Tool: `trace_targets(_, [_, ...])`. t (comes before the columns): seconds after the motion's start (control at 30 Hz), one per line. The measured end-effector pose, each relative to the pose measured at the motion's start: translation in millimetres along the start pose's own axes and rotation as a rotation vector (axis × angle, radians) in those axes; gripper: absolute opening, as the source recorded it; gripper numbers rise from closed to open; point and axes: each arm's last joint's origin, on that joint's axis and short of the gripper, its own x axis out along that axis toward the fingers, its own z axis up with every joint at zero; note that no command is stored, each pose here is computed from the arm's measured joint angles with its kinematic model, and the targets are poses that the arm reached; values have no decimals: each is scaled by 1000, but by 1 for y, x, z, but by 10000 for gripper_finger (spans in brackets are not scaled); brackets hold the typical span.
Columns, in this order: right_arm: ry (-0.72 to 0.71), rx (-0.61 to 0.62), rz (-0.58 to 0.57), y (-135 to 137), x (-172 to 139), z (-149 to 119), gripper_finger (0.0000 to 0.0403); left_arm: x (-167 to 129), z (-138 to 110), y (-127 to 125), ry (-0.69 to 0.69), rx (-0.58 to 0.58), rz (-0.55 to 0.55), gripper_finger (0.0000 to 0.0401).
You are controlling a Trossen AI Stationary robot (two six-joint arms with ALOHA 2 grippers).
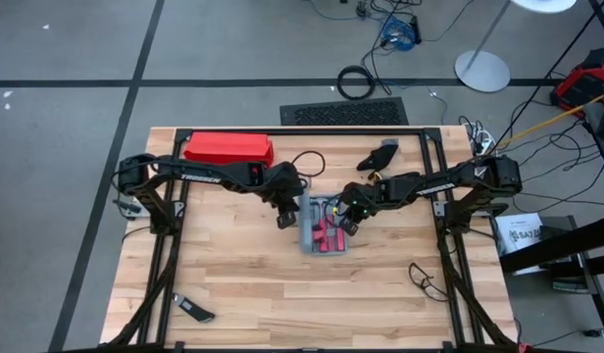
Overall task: Prefit tool cases
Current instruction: Close the gray pre-fit tool case
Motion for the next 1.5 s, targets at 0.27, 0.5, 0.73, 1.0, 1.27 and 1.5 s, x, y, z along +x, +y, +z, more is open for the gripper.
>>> trace_targets(0.27, [-9,-4,5,0,0,1,0,5,7,0,-69,16,-15,0])
trace_targets(0.5, [-13,-8,7,1,0,1,0,34,10,3,-31,13,-77,0])
trace_targets(0.73, [-6,-18,-2,0,0,0,0,57,23,2,28,55,-146,0])
trace_targets(1.0, [-14,-34,-29,-1,0,0,0,59,26,4,51,62,-144,0])
trace_targets(1.27, [-60,-29,-44,0,-17,2,0,60,26,5,54,60,-136,0])
trace_targets(1.5, [-140,-26,-105,3,-41,0,0,60,25,5,56,59,-129,0])
